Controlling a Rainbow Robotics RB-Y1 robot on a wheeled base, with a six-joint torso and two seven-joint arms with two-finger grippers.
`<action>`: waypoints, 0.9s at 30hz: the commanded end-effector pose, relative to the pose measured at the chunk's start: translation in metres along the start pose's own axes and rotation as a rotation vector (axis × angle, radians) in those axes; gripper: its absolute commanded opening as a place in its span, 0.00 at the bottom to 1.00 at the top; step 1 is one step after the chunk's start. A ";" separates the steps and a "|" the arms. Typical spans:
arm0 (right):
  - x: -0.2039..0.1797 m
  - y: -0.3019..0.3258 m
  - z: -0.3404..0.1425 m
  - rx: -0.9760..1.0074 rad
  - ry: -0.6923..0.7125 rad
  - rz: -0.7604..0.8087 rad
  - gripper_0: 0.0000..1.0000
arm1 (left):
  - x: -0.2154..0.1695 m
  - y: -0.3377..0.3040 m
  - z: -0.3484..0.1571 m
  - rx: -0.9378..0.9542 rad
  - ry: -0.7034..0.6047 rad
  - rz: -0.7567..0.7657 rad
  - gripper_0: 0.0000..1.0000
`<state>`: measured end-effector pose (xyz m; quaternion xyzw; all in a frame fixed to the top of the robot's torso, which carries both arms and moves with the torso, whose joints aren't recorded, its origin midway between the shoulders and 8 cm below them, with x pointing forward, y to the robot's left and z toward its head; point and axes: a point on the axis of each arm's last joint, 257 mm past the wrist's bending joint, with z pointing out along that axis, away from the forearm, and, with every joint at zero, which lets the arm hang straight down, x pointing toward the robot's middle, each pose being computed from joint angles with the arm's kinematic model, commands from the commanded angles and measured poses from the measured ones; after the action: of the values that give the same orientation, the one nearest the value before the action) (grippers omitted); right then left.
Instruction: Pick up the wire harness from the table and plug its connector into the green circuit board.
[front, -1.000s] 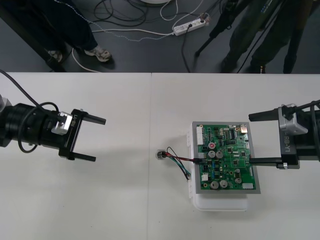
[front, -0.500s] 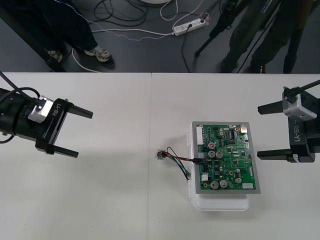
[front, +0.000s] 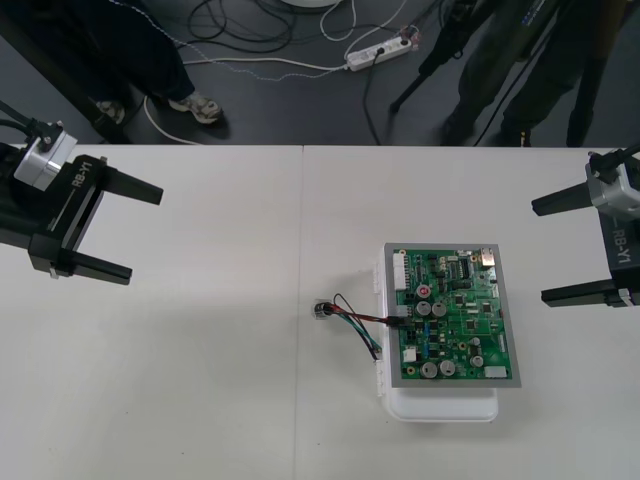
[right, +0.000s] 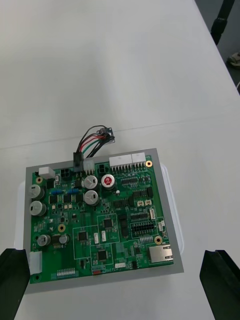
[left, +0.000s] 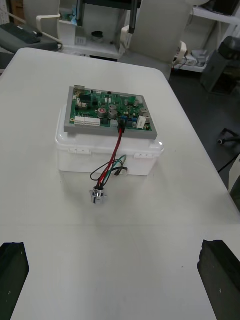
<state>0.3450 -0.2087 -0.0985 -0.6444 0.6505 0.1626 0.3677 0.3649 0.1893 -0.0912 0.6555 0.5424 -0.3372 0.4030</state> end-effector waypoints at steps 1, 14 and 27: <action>0.004 -0.006 -0.016 -0.027 0.062 -0.116 1.00 | -0.009 -0.013 -0.020 -0.005 0.088 0.057 1.00; 0.009 0.006 -0.007 -0.090 0.022 -0.114 1.00 | 0.000 -0.015 -0.022 -0.014 0.114 0.059 1.00; -0.015 0.018 0.015 -0.117 -0.160 -0.094 1.00 | 0.011 -0.012 -0.025 -0.023 0.161 0.139 1.00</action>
<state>0.3340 -0.1966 -0.1053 -0.6749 0.5993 0.2176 0.3715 0.3637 0.1999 -0.0922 0.6820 0.5426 -0.2796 0.4029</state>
